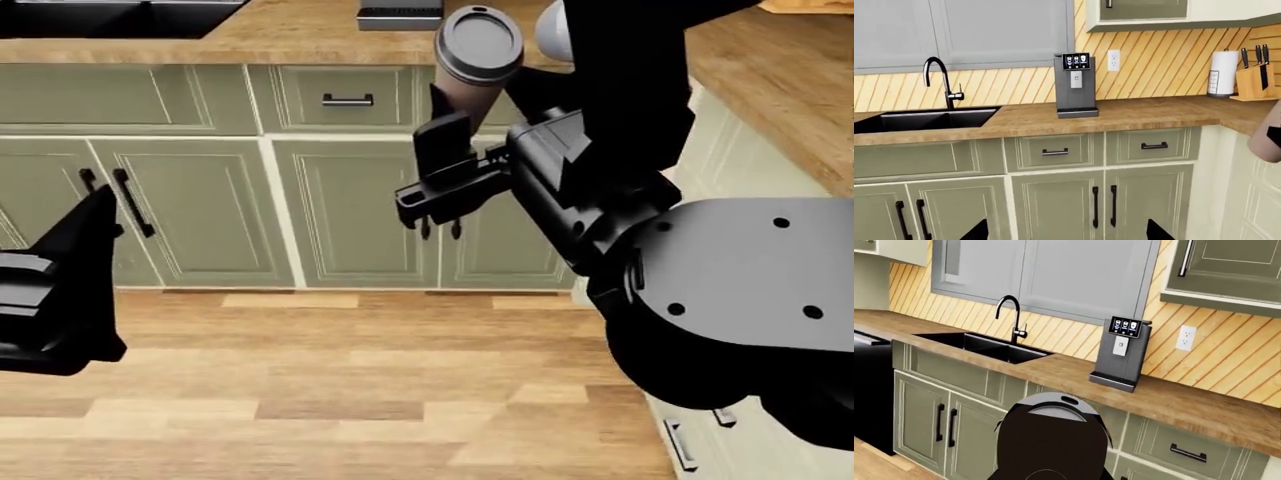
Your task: Move the drinks to the dining counter.
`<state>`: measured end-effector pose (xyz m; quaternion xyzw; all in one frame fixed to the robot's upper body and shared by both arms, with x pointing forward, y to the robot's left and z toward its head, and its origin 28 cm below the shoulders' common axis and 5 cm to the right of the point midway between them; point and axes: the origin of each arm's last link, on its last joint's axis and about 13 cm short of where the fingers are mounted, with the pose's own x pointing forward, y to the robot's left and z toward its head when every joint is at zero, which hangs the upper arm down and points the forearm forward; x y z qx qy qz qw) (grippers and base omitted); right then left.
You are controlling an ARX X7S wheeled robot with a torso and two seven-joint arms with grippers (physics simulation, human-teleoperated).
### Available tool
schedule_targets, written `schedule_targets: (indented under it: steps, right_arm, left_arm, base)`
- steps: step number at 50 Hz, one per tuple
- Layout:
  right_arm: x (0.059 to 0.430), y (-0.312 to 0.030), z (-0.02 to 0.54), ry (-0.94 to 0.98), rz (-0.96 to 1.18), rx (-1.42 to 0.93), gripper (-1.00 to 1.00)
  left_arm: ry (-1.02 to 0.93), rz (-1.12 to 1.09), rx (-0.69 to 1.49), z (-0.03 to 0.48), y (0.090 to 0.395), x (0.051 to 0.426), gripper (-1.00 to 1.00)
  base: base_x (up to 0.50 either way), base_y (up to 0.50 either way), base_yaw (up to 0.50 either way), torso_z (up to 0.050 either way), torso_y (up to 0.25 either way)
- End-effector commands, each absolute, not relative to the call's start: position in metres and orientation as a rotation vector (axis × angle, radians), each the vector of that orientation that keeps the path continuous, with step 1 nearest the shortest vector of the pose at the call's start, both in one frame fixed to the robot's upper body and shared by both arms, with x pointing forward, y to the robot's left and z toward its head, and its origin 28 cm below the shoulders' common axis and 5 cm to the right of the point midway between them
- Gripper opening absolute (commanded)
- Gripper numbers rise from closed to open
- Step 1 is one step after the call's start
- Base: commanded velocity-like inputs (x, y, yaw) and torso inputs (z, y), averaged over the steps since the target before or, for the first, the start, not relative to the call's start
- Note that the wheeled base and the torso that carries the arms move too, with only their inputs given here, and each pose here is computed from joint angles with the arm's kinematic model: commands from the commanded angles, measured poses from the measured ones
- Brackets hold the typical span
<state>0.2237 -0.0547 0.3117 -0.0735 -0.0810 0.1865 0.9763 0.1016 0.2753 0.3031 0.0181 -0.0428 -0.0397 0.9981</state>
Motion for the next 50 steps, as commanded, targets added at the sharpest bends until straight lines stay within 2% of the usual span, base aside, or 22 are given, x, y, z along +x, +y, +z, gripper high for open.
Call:
schedule_targets:
  steps: [1,35,40,44,50]
  right_arm:
    - [0.220,-0.060,0.317,-0.181,0.355,-0.158,-1.00]
    - [0.222,-0.060,0.308,-0.163,0.318,-0.137,-1.00]
    - [0.221,-0.061,0.308,-0.203,0.286,-0.204,-1.00]
    - [0.221,-0.061,0.308,-0.191,0.264,-0.222,-1.00]
    - [0.221,-0.061,0.309,-0.195,0.249,-0.214,-1.00]
  left_arm:
    - [-0.096,-0.096,0.044,0.309,0.271,0.104,1.00]
    - [-0.109,-0.083,0.045,0.310,0.274,0.096,1.00]
    - [-0.110,-0.081,0.044,0.311,0.275,0.096,1.00]
    - [-0.111,-0.078,0.043,0.311,0.275,0.094,1.00]
    - [-0.111,-0.081,0.047,0.312,0.274,0.096,1.00]
  base:
    - [-0.50,0.24,0.00,0.000,0.000]
    - [-0.50,0.20,0.00,0.000,0.000]
    - [-0.50,0.02,0.20,0.000,0.000]
    - [0.00,0.00,0.00,0.000,0.000]
    - [0.00,0.00,0.49,0.002,0.000]
